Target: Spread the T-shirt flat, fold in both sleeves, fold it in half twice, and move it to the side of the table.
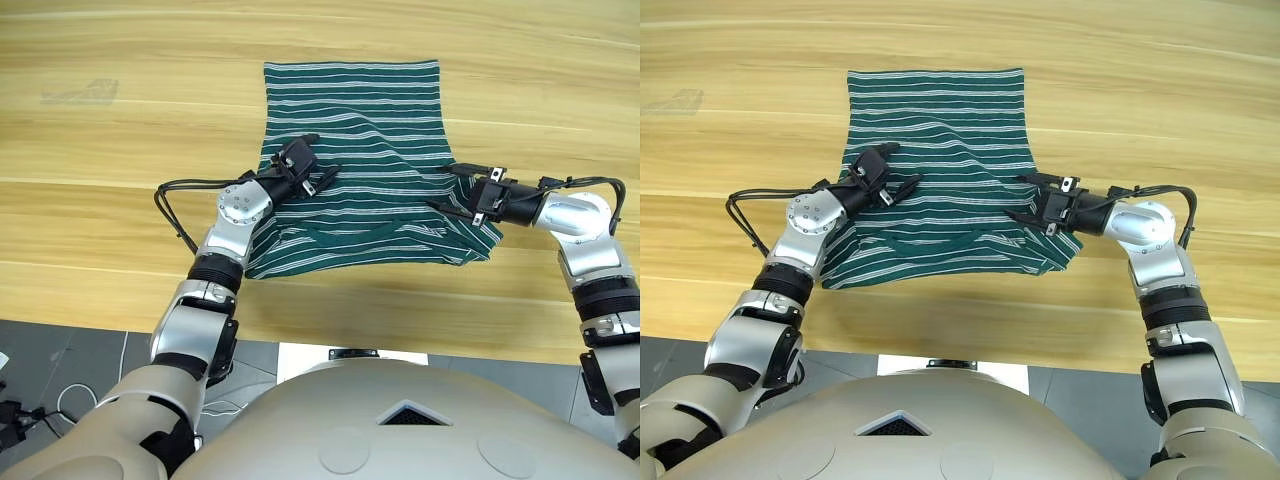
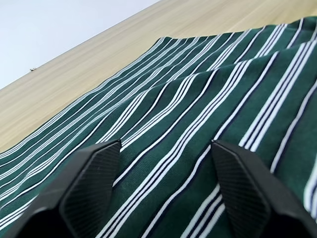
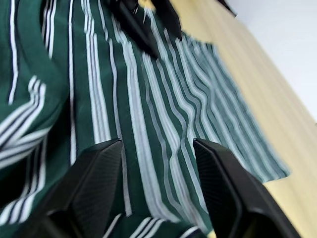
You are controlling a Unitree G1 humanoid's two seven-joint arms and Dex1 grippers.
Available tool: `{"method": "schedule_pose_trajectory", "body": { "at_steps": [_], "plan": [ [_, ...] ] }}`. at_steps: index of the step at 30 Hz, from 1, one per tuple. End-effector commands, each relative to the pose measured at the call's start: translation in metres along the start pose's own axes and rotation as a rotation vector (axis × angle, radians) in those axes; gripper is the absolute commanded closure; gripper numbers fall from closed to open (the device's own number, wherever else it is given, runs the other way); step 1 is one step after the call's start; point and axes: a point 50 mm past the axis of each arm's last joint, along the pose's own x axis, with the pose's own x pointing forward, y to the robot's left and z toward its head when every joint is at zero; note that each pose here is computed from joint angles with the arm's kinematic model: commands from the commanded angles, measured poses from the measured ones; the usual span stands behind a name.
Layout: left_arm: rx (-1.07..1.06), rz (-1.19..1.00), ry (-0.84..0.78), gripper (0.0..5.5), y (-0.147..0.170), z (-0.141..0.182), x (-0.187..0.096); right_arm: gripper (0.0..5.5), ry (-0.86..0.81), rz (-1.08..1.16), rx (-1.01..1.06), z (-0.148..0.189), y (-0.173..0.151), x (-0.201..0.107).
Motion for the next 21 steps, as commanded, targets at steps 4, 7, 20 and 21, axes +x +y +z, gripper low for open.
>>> {"method": "schedule_pose_trajectory", "body": {
  "at_steps": [4,7,20,21],
  "plan": [
    [-0.045,-0.083,0.148,2.13,-0.021,-0.029,-0.008,2.84,-0.044,0.110,0.004,0.006,0.033,0.004],
    [-0.044,-0.083,0.142,2.13,-0.021,-0.027,-0.004,2.84,-0.043,0.118,-0.004,0.008,0.034,0.003],
    [-0.030,-0.095,0.152,2.13,-0.018,-0.025,0.000,2.84,-0.110,0.296,-0.019,0.032,0.074,-0.001],
    [-0.025,-0.099,0.149,2.13,-0.017,-0.023,0.002,2.84,-0.110,0.328,-0.005,0.033,0.085,-0.003]
  ]
}}
